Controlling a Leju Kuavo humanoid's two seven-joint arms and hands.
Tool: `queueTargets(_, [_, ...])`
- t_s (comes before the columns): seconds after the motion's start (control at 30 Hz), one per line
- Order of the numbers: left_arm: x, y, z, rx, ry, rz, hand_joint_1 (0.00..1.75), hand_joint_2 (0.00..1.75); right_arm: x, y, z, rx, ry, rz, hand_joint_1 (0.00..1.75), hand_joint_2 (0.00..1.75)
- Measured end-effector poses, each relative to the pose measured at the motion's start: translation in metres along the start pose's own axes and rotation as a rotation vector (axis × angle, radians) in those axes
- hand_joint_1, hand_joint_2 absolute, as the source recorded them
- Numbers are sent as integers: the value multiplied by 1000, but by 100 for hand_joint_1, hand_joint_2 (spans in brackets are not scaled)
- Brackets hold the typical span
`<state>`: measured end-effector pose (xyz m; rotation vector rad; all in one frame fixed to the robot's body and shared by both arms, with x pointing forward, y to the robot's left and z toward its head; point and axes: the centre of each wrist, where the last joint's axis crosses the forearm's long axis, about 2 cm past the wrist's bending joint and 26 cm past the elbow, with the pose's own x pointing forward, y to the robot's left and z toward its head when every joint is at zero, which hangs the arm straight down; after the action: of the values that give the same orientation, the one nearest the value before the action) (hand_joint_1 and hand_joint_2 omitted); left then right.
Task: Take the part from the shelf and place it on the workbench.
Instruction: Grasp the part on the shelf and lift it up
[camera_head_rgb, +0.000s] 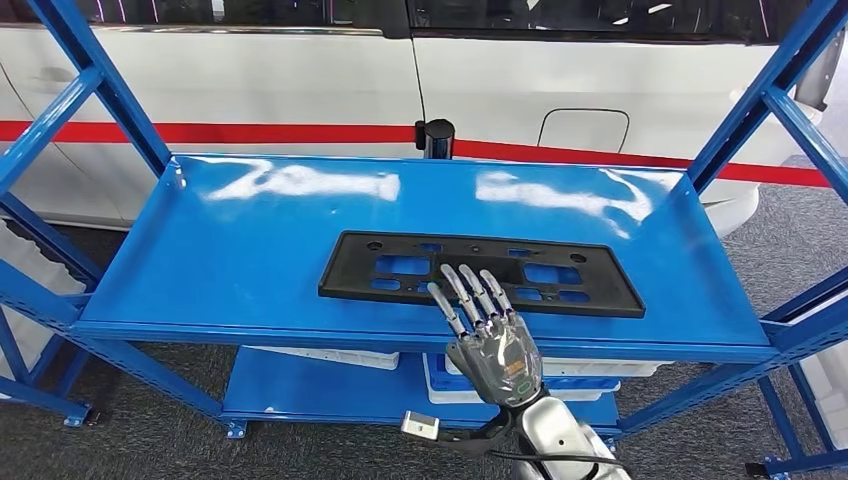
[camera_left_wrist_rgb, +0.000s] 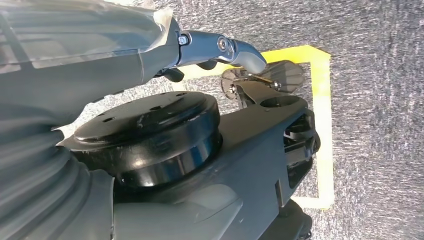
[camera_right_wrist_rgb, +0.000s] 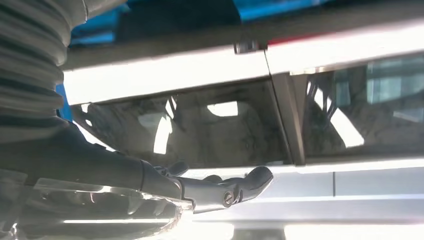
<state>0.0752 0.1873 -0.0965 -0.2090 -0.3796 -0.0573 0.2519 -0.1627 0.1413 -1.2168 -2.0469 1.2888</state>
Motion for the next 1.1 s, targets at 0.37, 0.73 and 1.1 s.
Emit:
queueTargets(0.37, [4, 7, -1, -2, 25, -12, 0, 175, -9, -7, -19, -37, 79, 10, 0, 175])
queueTargets(0.73, [7, 9, -1, -1, 41, -17, 0, 175, -14, -1, -16, 13, 140, 17, 0, 175])
queueTargets(1.1, [7, 9, -1, -13, 51, -25, 0, 175, -17, 9, -10, 84, 178, 27, 0, 175])
